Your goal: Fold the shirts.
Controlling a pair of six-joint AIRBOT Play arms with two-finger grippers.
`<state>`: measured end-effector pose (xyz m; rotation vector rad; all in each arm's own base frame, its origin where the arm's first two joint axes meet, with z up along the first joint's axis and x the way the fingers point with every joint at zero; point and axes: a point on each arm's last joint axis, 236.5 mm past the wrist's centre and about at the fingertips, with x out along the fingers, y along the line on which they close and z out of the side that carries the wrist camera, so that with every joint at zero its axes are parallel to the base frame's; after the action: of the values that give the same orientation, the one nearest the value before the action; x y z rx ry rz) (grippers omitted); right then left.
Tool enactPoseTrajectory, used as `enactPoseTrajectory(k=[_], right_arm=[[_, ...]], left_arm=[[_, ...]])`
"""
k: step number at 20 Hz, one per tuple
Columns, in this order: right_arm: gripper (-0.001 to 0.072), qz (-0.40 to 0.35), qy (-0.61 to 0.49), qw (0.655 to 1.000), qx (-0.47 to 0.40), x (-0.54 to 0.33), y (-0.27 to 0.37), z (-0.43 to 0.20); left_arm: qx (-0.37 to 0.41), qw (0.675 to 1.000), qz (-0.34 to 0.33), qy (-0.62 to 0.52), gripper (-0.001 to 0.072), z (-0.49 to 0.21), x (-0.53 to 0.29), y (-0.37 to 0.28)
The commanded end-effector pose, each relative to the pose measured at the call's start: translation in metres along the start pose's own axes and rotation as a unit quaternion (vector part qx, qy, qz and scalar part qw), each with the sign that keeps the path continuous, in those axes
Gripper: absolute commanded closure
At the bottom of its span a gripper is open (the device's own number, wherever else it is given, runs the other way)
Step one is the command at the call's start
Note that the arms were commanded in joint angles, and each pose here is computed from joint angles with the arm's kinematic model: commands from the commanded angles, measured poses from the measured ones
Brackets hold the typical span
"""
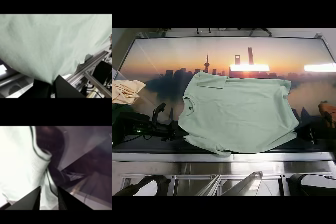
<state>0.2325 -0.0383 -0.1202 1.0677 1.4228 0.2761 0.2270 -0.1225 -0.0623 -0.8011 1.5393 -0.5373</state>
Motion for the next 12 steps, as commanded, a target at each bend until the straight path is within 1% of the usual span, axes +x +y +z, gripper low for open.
enactPoseTrajectory(k=[1, 3, 4, 5, 6, 8, 9, 10, 12], right_arm=[[0.039, -0.056, 0.042, 0.996, -0.049, 0.012, -0.017, -0.011], [0.0381, -0.063, 0.051, 0.995, -0.058, 0.017, -0.016, -0.012], [0.0315, -0.063, 0.057, 0.995, -0.06, 0.02, -0.015, -0.013], [0.0322, -0.061, 0.064, 0.994, -0.061, 0.023, -0.014, -0.015], [0.036, -0.059, 0.067, 0.994, -0.06, 0.026, -0.012, -0.015], [0.0542, -0.047, 0.065, 0.995, -0.059, 0.03, -0.005, -0.013], [0.0666, -0.03, 0.061, 0.996, -0.053, 0.031, 0.004, -0.012], [0.0694, -0.01, 0.055, 0.997, -0.047, 0.031, 0.013, -0.01], [0.0695, 0.03, 0.05, 0.997, -0.043, 0.027, 0.035, -0.005]], left_arm=[[0.001, 1.0, 0.0, -0.001, 0.0686, 0.001, -0.001, 0.0], [0.0, 1.0, 0.0, -0.001, 0.0687, 0.001, -0.001, 0.0], [0.001, 1.0, 0.0, -0.001, 0.0687, 0.001, 0.0, 0.0], [0.001, 1.0, 0.0, -0.001, 0.0687, 0.001, 0.0, 0.0], [0.0, 1.0, 0.0, -0.002, 0.0687, 0.001, -0.001, 0.0], [0.001, 1.0, 0.0, -0.002, 0.0687, 0.001, 0.0, 0.0], [0.0, 1.0, 0.0, -0.002, 0.0687, 0.001, 0.0, 0.0], [0.001, 1.0, 0.002, -0.005, 0.0687, 0.002, -0.001, 0.001], [-0.001, 1.0, -0.006, -0.008, 0.0686, 0.004, -0.001, -0.003]])
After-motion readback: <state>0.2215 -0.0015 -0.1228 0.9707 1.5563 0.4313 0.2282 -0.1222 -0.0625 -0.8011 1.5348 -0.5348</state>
